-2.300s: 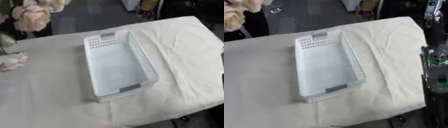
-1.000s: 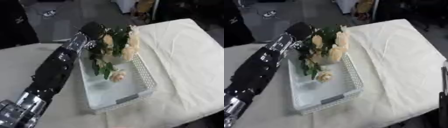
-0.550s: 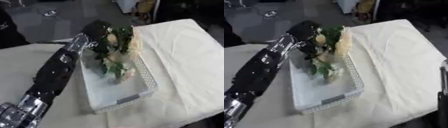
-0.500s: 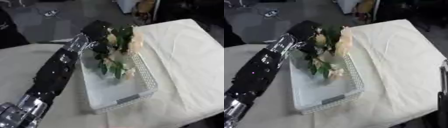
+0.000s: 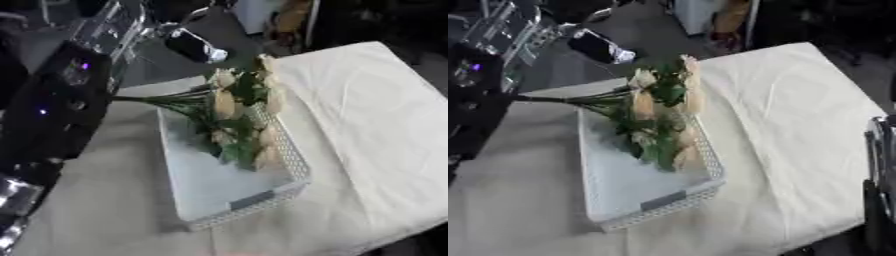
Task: Pick up objects on the table and place them in the box.
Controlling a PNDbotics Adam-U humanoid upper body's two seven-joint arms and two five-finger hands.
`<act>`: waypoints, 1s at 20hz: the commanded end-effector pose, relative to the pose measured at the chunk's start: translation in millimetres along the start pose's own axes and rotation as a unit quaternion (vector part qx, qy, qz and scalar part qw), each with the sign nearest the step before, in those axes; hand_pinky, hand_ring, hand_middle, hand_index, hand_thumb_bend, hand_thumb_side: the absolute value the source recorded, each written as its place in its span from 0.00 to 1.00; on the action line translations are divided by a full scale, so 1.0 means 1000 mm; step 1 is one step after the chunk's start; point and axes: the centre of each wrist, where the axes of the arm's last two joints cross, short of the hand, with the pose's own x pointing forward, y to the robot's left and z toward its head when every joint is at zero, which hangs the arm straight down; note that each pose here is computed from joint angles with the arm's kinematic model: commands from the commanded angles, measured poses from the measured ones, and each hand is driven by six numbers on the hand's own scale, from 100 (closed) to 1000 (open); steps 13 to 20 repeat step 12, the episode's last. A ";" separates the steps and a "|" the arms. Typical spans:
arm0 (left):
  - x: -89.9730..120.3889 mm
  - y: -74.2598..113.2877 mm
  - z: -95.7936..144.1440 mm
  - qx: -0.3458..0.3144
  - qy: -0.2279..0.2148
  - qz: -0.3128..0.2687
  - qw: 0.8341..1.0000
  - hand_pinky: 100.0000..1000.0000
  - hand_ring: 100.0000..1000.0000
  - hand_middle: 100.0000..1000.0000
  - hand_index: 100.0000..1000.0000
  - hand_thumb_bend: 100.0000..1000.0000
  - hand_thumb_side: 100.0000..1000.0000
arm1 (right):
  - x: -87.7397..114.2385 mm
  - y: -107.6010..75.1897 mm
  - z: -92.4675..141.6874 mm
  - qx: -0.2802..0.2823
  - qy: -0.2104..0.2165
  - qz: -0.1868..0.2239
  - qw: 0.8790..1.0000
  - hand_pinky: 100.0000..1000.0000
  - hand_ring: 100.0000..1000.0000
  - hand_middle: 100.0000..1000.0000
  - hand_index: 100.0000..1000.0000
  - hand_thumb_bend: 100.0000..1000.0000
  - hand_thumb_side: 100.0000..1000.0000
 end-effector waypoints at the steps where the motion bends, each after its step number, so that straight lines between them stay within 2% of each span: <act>1: -0.017 0.039 0.015 0.009 -0.006 -0.028 1.000 1.00 0.92 0.84 0.88 0.63 0.79 | 0.004 -0.006 -0.005 0.008 -0.011 0.011 1.000 0.60 0.76 0.72 0.86 0.00 0.61; 3: -0.028 0.052 0.030 0.020 0.012 -0.028 0.999 1.00 0.91 0.84 0.88 0.62 0.75 | 0.003 -0.007 -0.004 0.010 -0.008 0.015 1.000 0.60 0.76 0.72 0.86 0.00 0.62; 6: -0.047 0.078 0.071 0.067 0.049 -0.029 0.996 1.00 0.90 0.84 0.88 0.59 0.70 | 0.003 -0.010 -0.002 0.013 -0.002 0.023 1.000 0.59 0.76 0.72 0.86 0.00 0.62; 8: -0.059 0.102 0.118 0.128 0.098 -0.031 0.986 0.93 0.87 0.83 0.87 0.49 0.59 | 0.002 -0.013 0.000 0.018 0.003 0.031 0.999 0.59 0.76 0.72 0.86 0.00 0.63; 10: -0.061 0.117 0.161 0.205 0.156 -0.009 0.966 0.86 0.85 0.83 0.87 0.44 0.57 | 0.002 -0.016 0.002 0.019 0.009 0.039 0.999 0.59 0.75 0.72 0.86 0.00 0.63; 11: -0.060 0.118 0.178 0.249 0.186 0.017 0.950 0.81 0.83 0.84 0.88 0.40 0.59 | 0.001 -0.017 0.003 0.019 0.012 0.043 0.999 0.59 0.75 0.72 0.86 0.00 0.63; 12: -0.057 0.118 0.191 0.288 0.204 0.043 0.935 0.82 0.84 0.84 0.88 0.41 0.59 | 0.001 -0.018 0.003 0.019 0.014 0.046 0.999 0.59 0.75 0.72 0.86 0.00 0.63; 20: -0.057 0.118 0.191 0.288 0.204 0.043 0.935 0.82 0.84 0.84 0.88 0.41 0.59 | 0.001 -0.018 0.003 0.019 0.014 0.046 0.999 0.59 0.75 0.72 0.86 0.00 0.63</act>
